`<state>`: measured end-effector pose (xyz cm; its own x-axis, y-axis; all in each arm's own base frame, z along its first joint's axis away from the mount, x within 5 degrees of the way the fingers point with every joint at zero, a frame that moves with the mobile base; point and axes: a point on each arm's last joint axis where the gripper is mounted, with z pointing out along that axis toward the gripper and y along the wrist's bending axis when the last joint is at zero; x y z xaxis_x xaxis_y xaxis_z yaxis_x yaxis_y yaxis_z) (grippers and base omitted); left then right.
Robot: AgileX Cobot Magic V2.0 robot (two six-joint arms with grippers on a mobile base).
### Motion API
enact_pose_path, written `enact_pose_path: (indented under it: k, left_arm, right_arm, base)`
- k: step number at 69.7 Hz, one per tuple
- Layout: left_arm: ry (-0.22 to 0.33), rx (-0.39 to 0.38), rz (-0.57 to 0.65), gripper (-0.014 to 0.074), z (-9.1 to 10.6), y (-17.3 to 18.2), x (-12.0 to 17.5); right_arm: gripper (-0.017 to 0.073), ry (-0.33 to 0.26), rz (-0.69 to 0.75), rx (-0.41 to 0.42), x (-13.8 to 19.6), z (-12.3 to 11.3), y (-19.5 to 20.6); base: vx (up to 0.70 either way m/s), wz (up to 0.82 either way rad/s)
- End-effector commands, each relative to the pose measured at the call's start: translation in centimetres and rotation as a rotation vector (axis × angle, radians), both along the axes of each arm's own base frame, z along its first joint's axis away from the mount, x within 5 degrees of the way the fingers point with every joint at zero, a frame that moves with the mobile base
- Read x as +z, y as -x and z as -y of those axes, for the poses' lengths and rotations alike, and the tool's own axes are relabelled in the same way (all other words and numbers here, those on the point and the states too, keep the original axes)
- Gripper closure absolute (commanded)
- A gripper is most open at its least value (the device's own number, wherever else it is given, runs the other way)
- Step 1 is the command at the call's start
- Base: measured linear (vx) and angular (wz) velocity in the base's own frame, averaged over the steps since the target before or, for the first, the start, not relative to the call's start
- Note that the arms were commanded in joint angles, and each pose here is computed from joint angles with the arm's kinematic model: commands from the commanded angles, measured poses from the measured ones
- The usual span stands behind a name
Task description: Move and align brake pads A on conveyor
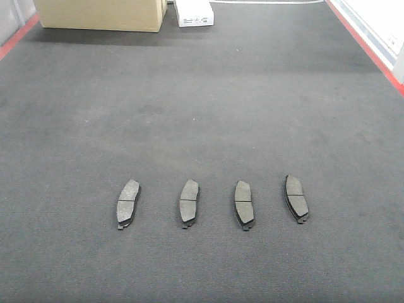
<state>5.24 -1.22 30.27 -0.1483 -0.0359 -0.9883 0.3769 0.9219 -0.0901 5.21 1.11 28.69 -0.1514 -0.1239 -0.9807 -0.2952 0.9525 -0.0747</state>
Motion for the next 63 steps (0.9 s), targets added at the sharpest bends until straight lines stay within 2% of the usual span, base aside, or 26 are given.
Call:
enact_pose_path:
  k: [1,63]
  left_arm:
    - [0.02,-0.025,0.063,0.0599,0.23,0.01,1.16]
    - [0.02,-0.025,0.063,0.0599,0.23,0.01,1.16]
  right_arm:
    - [0.0563,-0.006,0.09,0.011,1.38,-0.1,-0.06]
    - [0.0563,-0.006,0.085,0.01,1.34,-0.09,-0.06]
  base:
    - [0.0,0.0]
    - [0.0,0.0]
